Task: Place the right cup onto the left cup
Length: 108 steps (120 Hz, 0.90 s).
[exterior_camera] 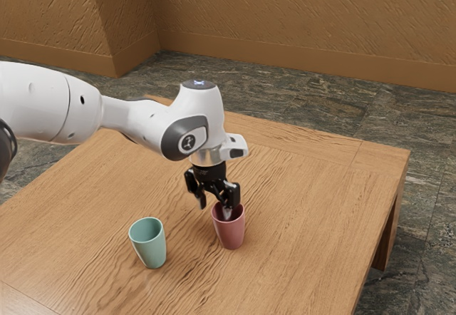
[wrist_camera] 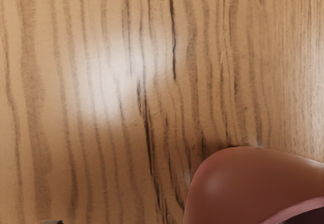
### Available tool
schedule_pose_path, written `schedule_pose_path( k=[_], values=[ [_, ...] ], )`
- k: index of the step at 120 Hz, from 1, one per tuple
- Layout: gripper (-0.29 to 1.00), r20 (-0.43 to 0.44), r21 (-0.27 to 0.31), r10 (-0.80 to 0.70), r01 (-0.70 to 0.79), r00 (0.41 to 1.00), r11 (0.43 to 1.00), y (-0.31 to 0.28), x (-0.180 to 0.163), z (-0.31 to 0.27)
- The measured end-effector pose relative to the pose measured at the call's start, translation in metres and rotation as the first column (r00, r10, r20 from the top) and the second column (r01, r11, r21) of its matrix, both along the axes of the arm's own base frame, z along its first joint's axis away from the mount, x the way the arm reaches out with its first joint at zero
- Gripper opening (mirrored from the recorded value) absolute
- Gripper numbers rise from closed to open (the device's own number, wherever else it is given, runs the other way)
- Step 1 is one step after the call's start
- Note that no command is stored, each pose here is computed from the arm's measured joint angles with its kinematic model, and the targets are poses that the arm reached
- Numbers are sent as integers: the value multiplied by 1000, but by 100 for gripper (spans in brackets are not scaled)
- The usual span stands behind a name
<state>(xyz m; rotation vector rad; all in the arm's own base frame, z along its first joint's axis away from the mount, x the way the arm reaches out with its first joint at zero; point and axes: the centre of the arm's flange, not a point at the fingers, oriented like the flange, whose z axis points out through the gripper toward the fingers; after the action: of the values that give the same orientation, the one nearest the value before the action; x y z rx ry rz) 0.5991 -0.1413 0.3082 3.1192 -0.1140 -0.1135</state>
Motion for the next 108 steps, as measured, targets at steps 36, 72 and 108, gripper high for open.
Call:
schedule_pose_path(
  k=[36,72,108],
  values=[
    [2,13,14,-23,22,1000,1000,-11,-2,2],
    [-6,39,16,-17,17,999,1000,-11,-2,20],
    [-8,106,32,29,-32,994,999,9,-49,99]
  ],
)
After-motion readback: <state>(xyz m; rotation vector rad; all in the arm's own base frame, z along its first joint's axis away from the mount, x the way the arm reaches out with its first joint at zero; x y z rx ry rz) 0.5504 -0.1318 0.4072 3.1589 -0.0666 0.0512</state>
